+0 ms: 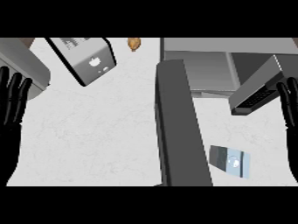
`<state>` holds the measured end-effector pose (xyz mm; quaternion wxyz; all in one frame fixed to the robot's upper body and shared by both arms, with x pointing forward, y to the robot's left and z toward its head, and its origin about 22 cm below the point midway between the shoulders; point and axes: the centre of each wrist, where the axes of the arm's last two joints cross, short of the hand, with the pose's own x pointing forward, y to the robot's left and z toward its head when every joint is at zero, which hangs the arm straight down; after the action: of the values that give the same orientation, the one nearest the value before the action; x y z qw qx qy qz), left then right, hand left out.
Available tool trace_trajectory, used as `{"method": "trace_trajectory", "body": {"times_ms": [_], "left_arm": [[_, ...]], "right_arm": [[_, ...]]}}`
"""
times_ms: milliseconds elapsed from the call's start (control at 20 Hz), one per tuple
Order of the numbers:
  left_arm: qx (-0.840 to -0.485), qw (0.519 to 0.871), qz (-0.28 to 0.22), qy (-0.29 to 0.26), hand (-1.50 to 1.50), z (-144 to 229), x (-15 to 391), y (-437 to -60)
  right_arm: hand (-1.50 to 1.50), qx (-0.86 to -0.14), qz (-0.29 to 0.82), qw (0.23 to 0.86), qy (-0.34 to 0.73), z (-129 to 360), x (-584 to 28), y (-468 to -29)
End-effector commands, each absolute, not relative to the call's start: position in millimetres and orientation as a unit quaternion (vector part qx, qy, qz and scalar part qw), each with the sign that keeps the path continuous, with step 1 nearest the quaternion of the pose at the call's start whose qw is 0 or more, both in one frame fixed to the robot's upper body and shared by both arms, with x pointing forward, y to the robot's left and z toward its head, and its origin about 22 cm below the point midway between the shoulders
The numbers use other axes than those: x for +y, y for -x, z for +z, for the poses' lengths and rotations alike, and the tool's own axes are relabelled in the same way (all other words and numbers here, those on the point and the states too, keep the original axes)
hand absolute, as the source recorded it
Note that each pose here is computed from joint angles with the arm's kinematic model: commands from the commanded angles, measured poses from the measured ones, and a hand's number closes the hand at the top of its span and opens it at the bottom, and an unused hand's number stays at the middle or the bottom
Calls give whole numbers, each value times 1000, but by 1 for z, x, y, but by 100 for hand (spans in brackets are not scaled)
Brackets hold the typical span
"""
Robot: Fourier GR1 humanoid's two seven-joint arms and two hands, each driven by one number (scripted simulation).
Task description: Pick up the milk, place it into the microwave and close the microwave
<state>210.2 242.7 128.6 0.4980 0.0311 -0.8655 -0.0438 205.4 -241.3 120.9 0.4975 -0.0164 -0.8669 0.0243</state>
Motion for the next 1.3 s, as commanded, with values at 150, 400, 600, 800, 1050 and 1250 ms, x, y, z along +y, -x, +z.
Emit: {"method": "trace_trajectory", "body": {"times_ms": [150,400,600,800,1050,1250], "left_arm": [[-859,507,-33,-65,-150,120,247,-208],[-831,556,35,2,-150,108,229,-184],[-830,557,37,-7,-150,97,233,-177],[-831,555,46,-10,-150,92,234,-157],[-834,551,44,-6,-150,85,232,-159],[-830,555,42,-4,-150,91,240,-149]], "right_arm": [[-150,-894,40,447,4,130,-196,-155],[-150,-867,74,466,-156,138,-157,-131],[-150,-867,81,467,-154,119,-123,-111],[-150,-868,81,472,-134,127,-137,-93],[-150,-878,49,471,-66,103,-137,-106],[-150,-878,48,475,-33,100,-129,-87]]}}
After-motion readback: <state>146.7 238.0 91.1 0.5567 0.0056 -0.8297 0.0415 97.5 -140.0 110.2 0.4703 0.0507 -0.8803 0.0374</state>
